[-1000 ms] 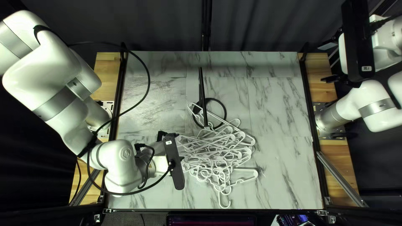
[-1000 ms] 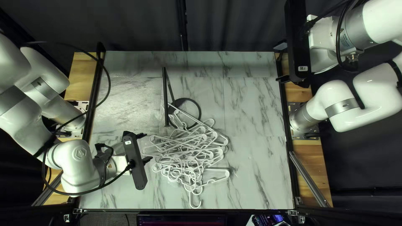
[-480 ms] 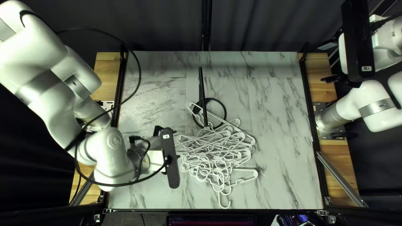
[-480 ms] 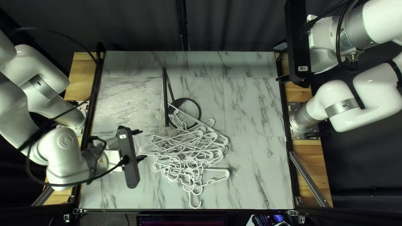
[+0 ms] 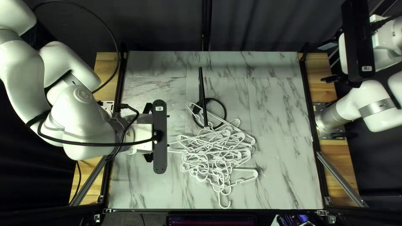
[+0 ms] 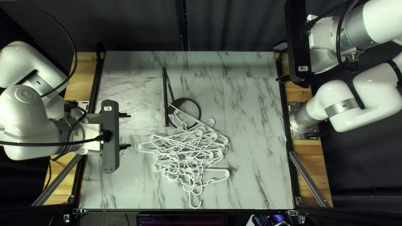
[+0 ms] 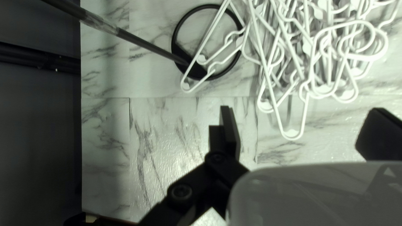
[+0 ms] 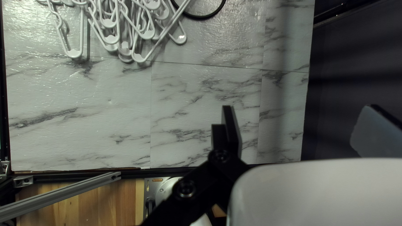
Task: Remove hangers from rack and place onto table
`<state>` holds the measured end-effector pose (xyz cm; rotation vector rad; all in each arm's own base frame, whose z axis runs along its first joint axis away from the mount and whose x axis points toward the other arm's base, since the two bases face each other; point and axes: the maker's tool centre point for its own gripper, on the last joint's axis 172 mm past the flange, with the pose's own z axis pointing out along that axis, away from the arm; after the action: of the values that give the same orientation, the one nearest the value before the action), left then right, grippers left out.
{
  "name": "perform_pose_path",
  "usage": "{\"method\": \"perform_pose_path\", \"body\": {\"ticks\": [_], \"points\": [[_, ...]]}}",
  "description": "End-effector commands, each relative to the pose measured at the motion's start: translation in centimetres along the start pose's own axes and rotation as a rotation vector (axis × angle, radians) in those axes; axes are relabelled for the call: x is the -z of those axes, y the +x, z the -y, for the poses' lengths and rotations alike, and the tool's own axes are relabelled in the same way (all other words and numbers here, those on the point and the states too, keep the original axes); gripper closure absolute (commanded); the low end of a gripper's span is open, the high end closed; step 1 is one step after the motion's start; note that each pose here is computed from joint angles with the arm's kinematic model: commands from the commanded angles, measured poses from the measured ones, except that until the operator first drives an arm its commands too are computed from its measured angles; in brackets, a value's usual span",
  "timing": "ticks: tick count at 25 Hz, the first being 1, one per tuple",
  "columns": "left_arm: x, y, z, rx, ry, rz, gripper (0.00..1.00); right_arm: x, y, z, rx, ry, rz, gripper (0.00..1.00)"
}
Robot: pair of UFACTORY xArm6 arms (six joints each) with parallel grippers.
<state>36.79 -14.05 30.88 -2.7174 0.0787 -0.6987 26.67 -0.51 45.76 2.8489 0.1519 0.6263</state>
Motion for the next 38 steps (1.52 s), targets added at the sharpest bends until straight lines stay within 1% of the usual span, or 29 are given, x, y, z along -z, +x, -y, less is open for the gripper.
{"method": "perform_pose_path", "body": {"ticks": [1,3,4,5,7,8,9,10,11,12,13,15,16,19,21,23,32,33,36,38], "points": [[0.0,0.0,0.0,0.0,0.0,0.0,0.0,0.0,0.0,0.0,0.0,0.0,0.0,0.0],[0.5,-0.1,0.5,0.011,-0.001,0.001,0.0,0.0,0.0,0.0,0.0,0.0,0.0,0.0],[1.7,0.2,1.9,0.023,0.003,-0.012,0.0,0.0,0.0,0.0,0.0,0.0,0.0,0.0],[3.0,0.6,3.7,0.038,-0.011,-0.03,0.0,0.0,0.0,0.0,0.0,0.0,0.0,0.0],[4.6,1.0,6.1,0.061,-0.04,-0.055,0.0,0.0,0.0,0.0,0.0,0.0,0.0,0.0],[5.6,1.2,7.7,0.081,-0.075,-0.079,0.0,0.0,0.0,0.0,0.0,0.0,0.0,0.0],[6.3,1.3,9.3,0.098,-0.103,-0.09,0.0,0.0,0.0,0.0,0.0,0.0,0.0,0.0],[6.7,1.4,10.1,0.111,-0.123,-0.097,0.0,0.0,0.0,0.0,0.0,0.0,0.0,0.0],[7.7,1.2,11.8,0.139,-0.165,-0.112,0.0,0.0,0.0,0.0,0.0,0.0,0.0,0.0],[8.2,1.1,12.5,0.154,-0.181,-0.12,0.0,0.0,0.0,0.0,0.0,0.0,0.0,0.0],[9.2,0.8,13.7,0.183,-0.21,-0.131,0.0,0.0,0.0,0.0,0.0,0.0,0.0,0.0],[10.4,0.4,14.6,0.215,-0.234,-0.145,0.0,0.0,0.0,0.0,0.0,0.0,0.0,0.0],[11.5,-0.1,15.2,0.236,-0.247,-0.152,0.0,0.0,0.0,0.0,0.0,0.0,0.0,0.0],[13.3,-0.7,15.6,0.266,-0.263,-0.156,0.0,0.0,0.0,0.0,0.0,0.0,0.0,0.0],[14.1,-0.6,15.0,0.269,-0.266,-0.154,0.0,0.0,0.0,0.0,0.0,0.0,0.0,0.0],[14.2,-0.3,14.2,0.259,-0.259,-0.147,0.0,0.0,0.0,0.0,0.0,0.0,0.0,0.0],[14.2,-0.3,14.2,0.259,-0.259,-0.147,0.0,0.0,0.0,0.0,0.0,0.0,0.0,0.0],[14.3,-0.5,14.5,0.263,-0.268,-0.146,0.0,0.0,0.0,0.0,0.0,0.0,0.0,0.0],[15.2,-0.3,17.1,0.232,-0.269,-0.164,0.0,0.0,0.0,0.0,0.0,0.0,0.0,0.0],[15.8,0.0,18.2,0.201,-0.271,-0.158,0.0,0.0,0.0,0.0,0.0,0.0,0.0,0.0]]}}
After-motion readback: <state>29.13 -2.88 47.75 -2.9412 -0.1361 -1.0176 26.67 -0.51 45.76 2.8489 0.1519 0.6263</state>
